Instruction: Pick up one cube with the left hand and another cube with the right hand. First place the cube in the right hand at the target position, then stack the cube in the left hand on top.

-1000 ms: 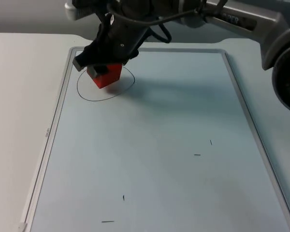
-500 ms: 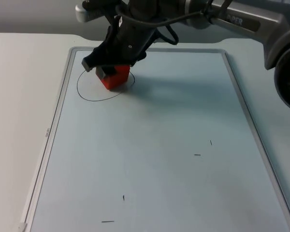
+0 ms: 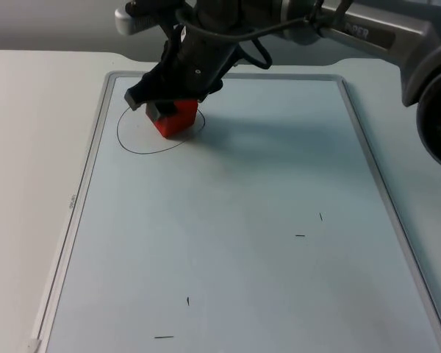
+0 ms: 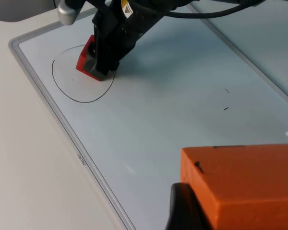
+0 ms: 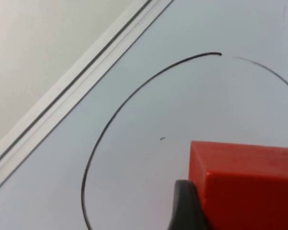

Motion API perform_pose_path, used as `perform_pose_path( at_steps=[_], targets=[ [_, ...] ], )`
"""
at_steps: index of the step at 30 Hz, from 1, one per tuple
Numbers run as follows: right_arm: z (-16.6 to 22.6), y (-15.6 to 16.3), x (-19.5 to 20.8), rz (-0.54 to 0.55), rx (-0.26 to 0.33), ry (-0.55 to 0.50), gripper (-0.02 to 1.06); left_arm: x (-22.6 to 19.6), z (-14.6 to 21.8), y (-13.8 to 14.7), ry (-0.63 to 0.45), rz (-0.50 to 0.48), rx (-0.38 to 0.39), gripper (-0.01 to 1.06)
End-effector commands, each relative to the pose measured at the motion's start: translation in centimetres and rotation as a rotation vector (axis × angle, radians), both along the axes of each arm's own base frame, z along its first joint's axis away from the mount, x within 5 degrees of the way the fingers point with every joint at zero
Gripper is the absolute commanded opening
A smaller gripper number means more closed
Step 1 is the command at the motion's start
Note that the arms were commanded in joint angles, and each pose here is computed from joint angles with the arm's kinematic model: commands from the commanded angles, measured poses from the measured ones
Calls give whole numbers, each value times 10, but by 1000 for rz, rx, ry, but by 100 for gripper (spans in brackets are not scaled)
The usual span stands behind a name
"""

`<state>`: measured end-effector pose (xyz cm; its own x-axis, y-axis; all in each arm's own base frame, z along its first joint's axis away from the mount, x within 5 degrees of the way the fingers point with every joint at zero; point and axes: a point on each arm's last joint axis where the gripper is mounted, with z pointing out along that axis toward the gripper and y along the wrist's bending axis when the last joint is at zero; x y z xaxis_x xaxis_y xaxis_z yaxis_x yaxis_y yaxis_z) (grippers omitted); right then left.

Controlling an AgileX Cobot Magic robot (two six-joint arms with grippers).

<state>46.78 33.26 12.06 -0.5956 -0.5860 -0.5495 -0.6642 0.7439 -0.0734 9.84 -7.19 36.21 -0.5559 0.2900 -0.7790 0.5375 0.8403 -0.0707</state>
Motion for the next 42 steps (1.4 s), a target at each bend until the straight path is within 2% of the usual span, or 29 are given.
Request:
perform_pose_path(
  at_steps=[1,22,25,26,30,31,33,35,38,42],
  targets=[
    [5,0,1,-3,12,-14,0,-1,3,-1,-19,-1,-30,0],
    [-11,1,0,-6,13,21,0,-1,3,-1,-21,-1,-32,0],
    [-11,2,0,-8,21,26,6,-1,3,-1,-21,-1,-32,0],
    [-11,2,0,-8,21,26,11,-1,3,-1,-21,-1,-32,0],
    [-8,3,1,-8,34,8,48,-1,3,-1,-21,-1,-32,0],
    [-8,3,1,-8,34,8,48,-1,3,-1,-21,-1,-32,0],
    [-8,3,2,-8,39,0,65,-1,3,-1,-21,-1,-32,0],
    [-7,3,2,-8,44,-6,76,-1,3,-1,-21,-1,-32,0],
    [-5,4,3,-8,53,-20,81,-1,3,-1,-21,-1,-32,0],
    [6,5,4,-8,72,-46,81,-1,3,-1,-21,-1,-32,0]
  ],
)
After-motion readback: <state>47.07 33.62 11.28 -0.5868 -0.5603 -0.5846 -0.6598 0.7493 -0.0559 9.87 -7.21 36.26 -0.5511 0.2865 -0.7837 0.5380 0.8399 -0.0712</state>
